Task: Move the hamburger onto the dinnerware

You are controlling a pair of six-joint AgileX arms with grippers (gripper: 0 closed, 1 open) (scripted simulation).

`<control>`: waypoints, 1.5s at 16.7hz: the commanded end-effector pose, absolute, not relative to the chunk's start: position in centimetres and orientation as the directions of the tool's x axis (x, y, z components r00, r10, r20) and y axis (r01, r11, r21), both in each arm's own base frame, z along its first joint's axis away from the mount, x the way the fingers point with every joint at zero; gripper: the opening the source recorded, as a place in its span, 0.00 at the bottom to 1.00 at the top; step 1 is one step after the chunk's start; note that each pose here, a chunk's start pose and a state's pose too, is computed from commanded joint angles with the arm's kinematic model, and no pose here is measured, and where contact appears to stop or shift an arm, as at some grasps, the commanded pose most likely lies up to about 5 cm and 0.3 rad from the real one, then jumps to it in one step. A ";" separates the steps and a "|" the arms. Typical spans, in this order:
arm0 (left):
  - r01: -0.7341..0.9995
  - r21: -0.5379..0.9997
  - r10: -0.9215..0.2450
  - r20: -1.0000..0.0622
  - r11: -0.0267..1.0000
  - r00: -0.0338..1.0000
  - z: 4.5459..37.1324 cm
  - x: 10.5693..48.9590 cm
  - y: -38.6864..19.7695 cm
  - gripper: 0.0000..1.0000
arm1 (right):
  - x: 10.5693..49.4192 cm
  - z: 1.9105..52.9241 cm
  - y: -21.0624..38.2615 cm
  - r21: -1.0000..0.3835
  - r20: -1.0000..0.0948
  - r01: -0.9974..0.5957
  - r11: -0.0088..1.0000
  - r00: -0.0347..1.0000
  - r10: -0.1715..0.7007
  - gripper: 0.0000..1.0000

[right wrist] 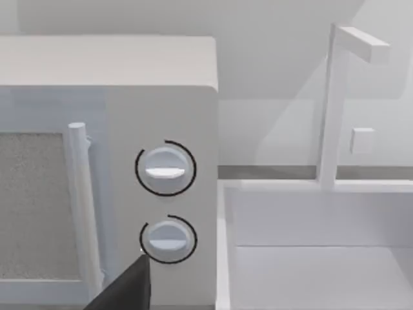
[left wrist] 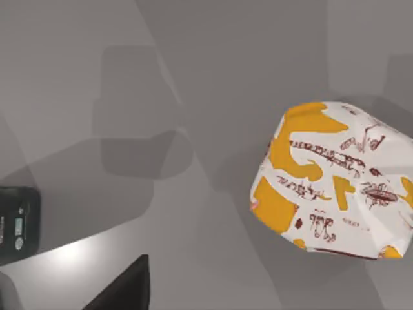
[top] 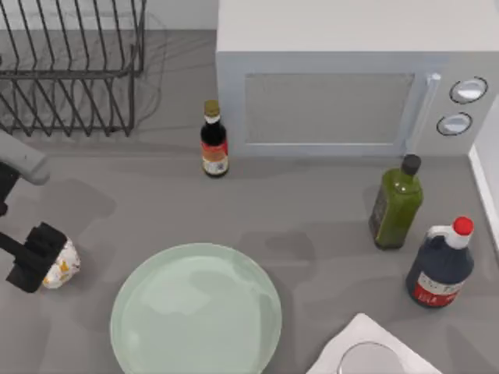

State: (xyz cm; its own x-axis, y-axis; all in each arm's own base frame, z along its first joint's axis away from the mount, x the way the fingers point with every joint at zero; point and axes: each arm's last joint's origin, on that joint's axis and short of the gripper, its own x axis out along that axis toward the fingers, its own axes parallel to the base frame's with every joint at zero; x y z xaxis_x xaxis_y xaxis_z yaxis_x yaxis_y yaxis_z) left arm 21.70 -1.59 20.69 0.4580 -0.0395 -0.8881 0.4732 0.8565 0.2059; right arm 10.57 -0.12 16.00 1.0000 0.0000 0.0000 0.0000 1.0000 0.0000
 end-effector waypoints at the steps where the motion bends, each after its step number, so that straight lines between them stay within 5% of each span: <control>1: 0.519 0.186 -0.036 -0.921 0.834 0.388 20.4 22.9 -1.8 1.00 | 10.6 16.0 -0.1 0.000 0.000 0.000 1.000 1.000 0.000 1.00; 5: 0.657 0.084 -0.018 -0.989 0.749 0.146 18.7 27.2 -2.5 1.00 | 10.6 16.0 -0.1 0.000 0.000 0.000 1.000 1.000 0.000 1.00; 9: 0.718 0.014 -0.003 -1.000 0.696 0.023 17.4 29.7 -3.0 1.00 | 10.6 16.0 -0.1 0.000 0.000 0.000 1.000 1.000 0.000 1.00; 17: 0.724 0.001 -0.001 -1.000 0.690 0.003 16.6 30.0 -3.0 1.00 | 10.6 16.0 -0.1 0.000 0.000 0.000 1.000 1.000 0.000 1.00; 25: 0.726 0.005 -0.001 -1.000 0.688 0.009 9.5 30.2 -3.1 1.00 | 10.6 16.0 -0.1 0.000 0.000 0.000 1.000 1.000 0.000 1.00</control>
State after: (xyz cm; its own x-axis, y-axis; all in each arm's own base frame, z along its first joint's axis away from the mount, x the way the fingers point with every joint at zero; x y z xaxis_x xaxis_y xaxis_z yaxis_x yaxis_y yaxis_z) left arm 30.16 -3.08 9.47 0.0085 -0.0013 -1.0000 0.7257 0.6880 0.0053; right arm 10.57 -0.12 16.00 1.0000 0.0000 0.0000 0.0000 1.0000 0.0000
